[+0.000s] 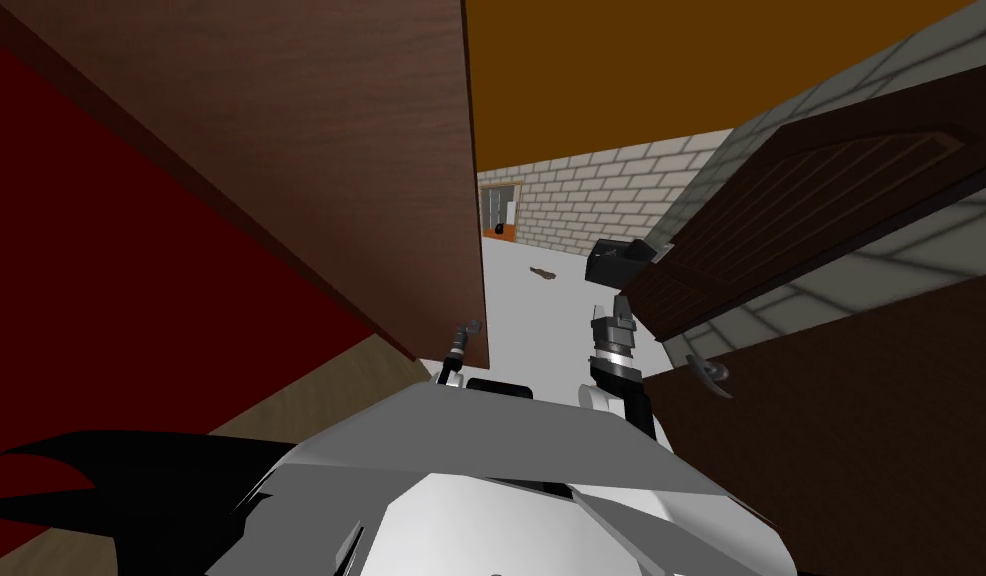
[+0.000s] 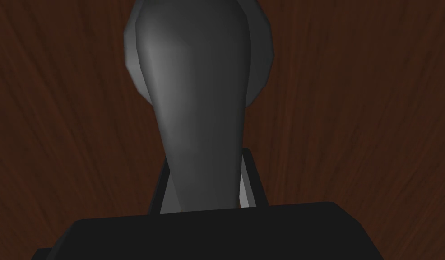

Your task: Push the door open

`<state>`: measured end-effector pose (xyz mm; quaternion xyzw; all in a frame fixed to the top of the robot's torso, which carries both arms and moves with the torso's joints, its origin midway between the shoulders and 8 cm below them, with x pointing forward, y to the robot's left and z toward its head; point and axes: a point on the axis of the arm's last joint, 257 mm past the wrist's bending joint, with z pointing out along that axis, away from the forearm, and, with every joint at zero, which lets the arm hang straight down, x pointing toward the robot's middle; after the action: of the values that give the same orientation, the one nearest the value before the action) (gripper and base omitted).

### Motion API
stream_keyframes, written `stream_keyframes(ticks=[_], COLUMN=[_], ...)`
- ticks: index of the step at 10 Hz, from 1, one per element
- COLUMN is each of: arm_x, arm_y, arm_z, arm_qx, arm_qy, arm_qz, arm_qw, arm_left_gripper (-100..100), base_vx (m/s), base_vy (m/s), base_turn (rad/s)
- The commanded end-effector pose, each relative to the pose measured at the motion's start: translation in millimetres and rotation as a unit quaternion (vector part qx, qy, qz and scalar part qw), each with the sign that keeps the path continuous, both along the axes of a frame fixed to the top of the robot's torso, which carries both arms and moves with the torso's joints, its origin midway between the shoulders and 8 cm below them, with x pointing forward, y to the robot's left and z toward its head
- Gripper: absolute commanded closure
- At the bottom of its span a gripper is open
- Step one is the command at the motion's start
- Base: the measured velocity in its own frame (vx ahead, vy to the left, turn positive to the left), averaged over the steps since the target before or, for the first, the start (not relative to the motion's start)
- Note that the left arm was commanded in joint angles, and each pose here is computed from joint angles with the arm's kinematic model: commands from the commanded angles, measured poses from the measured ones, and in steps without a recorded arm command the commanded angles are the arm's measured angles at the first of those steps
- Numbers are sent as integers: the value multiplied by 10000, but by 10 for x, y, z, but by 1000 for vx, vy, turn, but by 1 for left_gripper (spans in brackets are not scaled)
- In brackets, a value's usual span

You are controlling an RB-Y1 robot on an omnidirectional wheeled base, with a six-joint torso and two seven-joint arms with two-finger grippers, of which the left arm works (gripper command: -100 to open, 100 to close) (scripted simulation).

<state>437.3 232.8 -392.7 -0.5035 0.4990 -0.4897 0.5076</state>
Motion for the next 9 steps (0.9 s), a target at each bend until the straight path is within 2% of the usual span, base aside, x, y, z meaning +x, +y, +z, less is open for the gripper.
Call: stream_keyframes(ticks=[1, 2, 7, 8, 9], arm_x=[0, 6, -9, -9, -21], arm_y=[0, 156, 489, 489, 641], arm_z=[0, 18, 33, 33, 43], arm_qx=[0, 66, 186, 186, 223], arm_qy=[0, -19, -26, -26, -32], arm_qz=[0, 106, 367, 367, 506], arm_qw=[10000, 9999, 9992, 9992, 9985], arm_left_gripper=[100, 100, 100, 100, 100], base_vx=[77, 127, 194, 131, 181], base_vy=[-36, -21, -53, -40, -36], base_turn=[45, 35, 42, 11, 69])
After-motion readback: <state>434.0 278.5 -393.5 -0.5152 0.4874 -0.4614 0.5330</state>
